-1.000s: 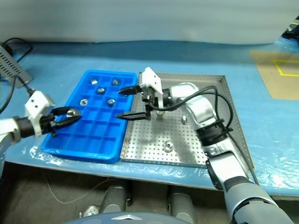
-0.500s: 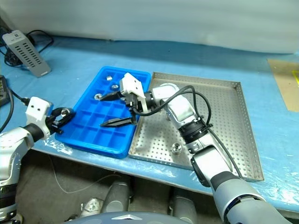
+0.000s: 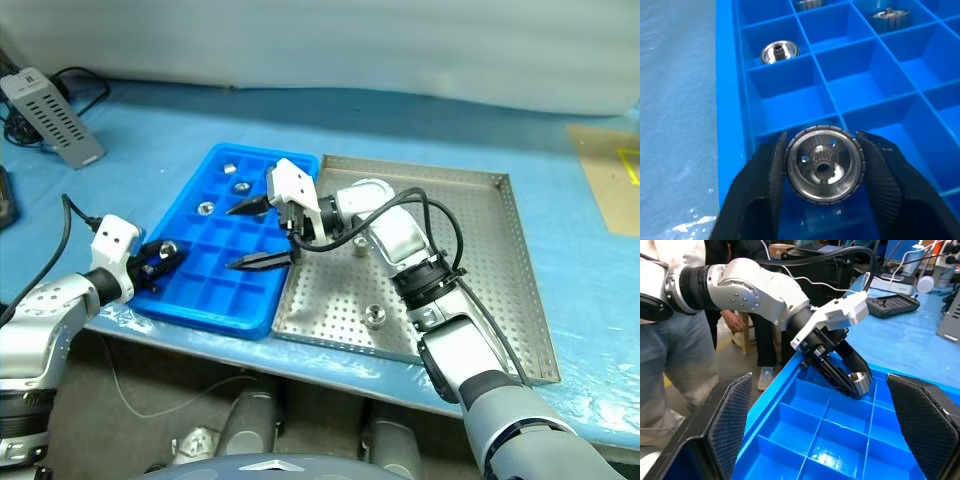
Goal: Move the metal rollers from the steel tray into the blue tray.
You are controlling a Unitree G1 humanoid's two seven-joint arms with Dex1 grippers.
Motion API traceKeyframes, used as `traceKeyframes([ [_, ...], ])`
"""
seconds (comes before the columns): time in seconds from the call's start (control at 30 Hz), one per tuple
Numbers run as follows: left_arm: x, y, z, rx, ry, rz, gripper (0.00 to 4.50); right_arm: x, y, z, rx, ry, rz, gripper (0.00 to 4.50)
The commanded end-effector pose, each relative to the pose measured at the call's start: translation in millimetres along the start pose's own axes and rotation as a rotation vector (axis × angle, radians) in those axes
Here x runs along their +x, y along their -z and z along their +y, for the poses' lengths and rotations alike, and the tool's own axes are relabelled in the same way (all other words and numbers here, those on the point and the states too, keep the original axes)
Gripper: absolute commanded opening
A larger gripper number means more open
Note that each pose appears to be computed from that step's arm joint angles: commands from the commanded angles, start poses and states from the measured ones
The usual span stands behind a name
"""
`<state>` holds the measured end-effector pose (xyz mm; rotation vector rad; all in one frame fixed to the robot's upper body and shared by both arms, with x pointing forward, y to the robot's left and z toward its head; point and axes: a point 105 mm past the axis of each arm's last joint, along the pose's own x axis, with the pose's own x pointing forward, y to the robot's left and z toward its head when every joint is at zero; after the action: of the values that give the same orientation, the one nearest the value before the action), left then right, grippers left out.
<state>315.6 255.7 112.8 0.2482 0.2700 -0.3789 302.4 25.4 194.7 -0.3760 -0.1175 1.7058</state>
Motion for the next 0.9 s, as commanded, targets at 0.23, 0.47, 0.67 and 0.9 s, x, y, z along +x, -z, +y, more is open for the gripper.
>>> traceKeyframes([
  [0.23,-4,-69,-23,0.103,0.165,-0.169,3.25,-18,-4,-3,-0.04,0.095,-0.002,4.5],
  [0.47,-2,-134,-73,0.214,0.505,-0.326,3.25,-42,-2,0,-0.025,0.17,0.038,4.5],
  [0.67,37,-110,-114,0.347,0.733,-0.219,3.25,-79,7,-6,0.001,0.377,0.103,4.5],
  [0.9,70,-83,-162,0.42,0.992,-0.12,3.25,-134,27,24,0.084,0.639,0.219,4.5],
])
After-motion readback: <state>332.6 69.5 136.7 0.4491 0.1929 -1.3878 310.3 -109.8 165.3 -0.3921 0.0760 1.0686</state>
